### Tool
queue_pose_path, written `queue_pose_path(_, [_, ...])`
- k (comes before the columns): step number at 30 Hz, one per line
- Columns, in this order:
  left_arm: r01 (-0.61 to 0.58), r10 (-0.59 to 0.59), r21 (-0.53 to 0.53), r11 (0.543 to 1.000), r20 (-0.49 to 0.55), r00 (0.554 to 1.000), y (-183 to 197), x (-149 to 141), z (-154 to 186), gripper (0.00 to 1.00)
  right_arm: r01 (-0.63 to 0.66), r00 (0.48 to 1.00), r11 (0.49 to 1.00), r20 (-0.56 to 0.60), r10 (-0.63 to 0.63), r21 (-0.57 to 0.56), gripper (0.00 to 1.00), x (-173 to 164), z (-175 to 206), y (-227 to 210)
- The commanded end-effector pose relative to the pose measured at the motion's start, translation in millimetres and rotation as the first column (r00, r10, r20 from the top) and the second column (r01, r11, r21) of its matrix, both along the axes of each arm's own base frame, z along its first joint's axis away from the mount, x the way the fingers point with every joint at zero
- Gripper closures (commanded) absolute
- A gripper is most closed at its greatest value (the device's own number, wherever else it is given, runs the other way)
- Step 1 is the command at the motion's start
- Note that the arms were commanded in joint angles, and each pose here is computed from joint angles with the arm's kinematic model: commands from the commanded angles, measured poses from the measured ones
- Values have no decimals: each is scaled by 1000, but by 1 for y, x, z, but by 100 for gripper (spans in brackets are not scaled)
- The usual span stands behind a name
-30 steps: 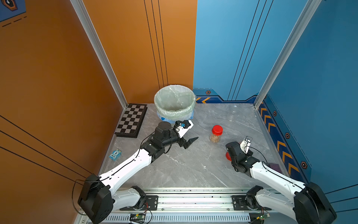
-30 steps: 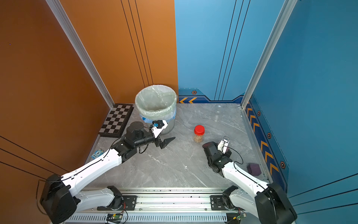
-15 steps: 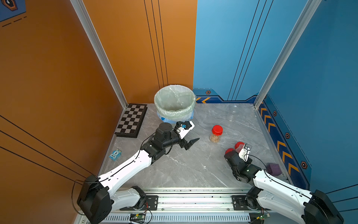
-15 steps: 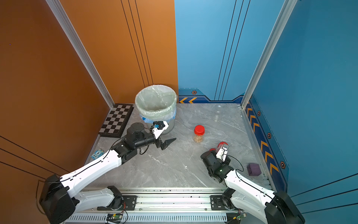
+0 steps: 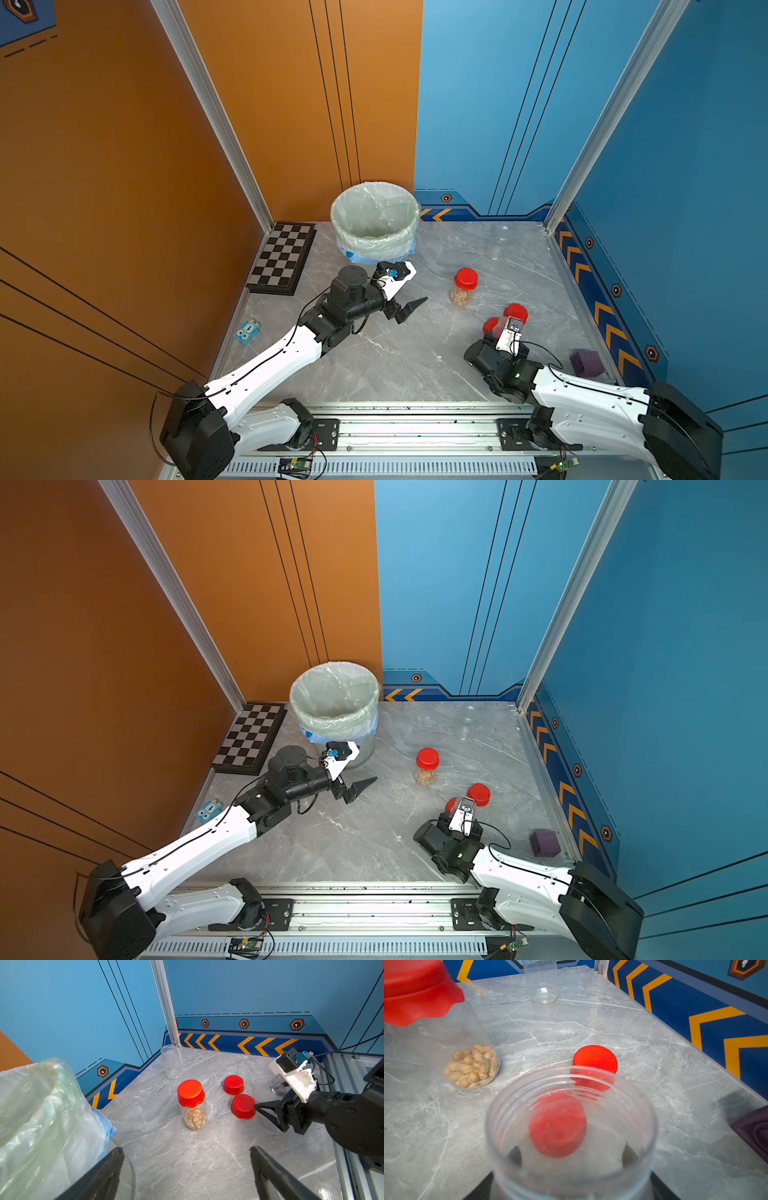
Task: Empty moldy peanuts from jars
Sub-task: Place the jar at the center of the board.
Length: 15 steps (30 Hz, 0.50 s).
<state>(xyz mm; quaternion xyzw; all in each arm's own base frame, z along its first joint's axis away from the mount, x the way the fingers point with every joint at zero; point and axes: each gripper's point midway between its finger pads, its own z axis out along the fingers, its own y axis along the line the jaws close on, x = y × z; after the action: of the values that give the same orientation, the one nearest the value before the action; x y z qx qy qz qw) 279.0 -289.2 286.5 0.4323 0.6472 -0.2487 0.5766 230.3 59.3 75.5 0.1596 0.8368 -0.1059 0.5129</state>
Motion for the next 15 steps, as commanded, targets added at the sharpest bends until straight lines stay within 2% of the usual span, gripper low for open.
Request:
queue_pose_path(1, [-4,4,-10,1000,7,1000,-1,-4,1,3,-1,999,999,50,4,-54,42,2,3,5])
queue_pose_path(8, [-20,20,-4,1000,13,1000,1,-5,-1,3,-31,995,995,95,40,-93,42,-1,1,14])
queue_pose_path(15, [-29,30,-5,1000,34,999,6,-9,2,3,1,1000,996,-3,-1,-93,40,-11,2,11])
